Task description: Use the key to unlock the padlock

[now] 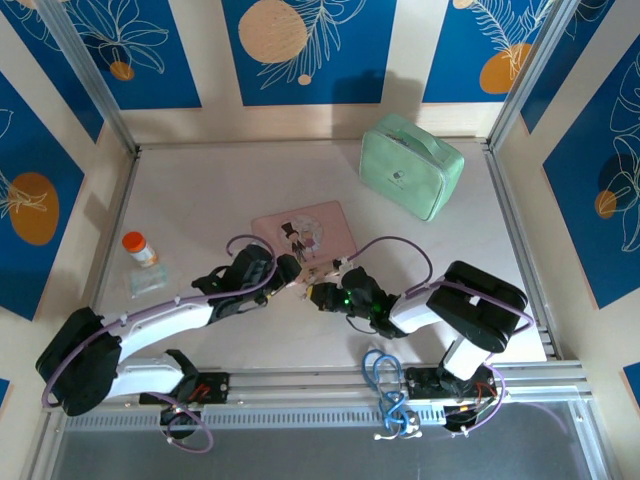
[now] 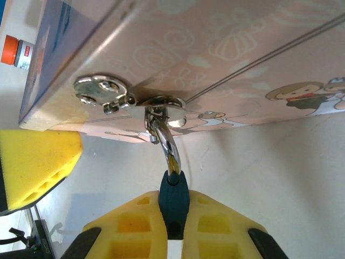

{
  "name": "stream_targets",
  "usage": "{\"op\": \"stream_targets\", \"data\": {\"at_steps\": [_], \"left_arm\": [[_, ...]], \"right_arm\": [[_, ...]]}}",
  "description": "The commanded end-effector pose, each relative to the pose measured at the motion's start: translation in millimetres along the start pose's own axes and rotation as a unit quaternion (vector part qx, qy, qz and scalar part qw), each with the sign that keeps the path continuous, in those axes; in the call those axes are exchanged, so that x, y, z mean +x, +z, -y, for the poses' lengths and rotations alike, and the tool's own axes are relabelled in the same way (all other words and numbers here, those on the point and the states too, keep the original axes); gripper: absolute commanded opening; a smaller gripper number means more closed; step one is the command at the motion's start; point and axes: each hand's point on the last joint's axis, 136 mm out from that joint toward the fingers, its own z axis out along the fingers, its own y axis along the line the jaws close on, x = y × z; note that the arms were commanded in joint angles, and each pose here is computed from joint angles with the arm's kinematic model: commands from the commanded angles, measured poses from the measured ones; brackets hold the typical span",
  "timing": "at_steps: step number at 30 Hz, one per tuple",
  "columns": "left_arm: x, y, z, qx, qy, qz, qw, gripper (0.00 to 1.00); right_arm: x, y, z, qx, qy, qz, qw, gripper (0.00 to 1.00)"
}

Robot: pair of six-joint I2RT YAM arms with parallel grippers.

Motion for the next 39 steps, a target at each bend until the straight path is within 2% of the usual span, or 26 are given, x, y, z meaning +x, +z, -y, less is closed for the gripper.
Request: {"op": "stream_targets", "data": {"at_steps": [1,12,18,22,28,39], "left_arm": [[-19,1,-3,-0.013,0.009,0.03,0.999,0.85],[-28,8,-8,-0.011,0.019,0.034,0.999,0.83],[-39,-13,6,-0.022,0.095,0.048,0.994,0.82],[-47,-40,-10,-0.062,0.133,0.072,0.987,0.82],[-53,-53,-29,-0.078,0.126,0.085,0.985,0.81],[-66,-23,-22,-0.066,0.076,0.066,0.993,0.73]], "right_arm": [[12,0,4,0.002,-0.001,-0.023,1.0,0.0],[11,0,2,0.008,-0.005,-0.016,1.0,0.0],[11,4,4,0.016,-0.005,-0.02,1.0,0.0],[11,5,2,0.016,-0.007,-0.021,1.0,0.0],[11,8,2,0.017,-0.009,-0.024,1.0,0.0],[12,7,12,0.027,0.008,-0.023,0.999,0.0]]}}
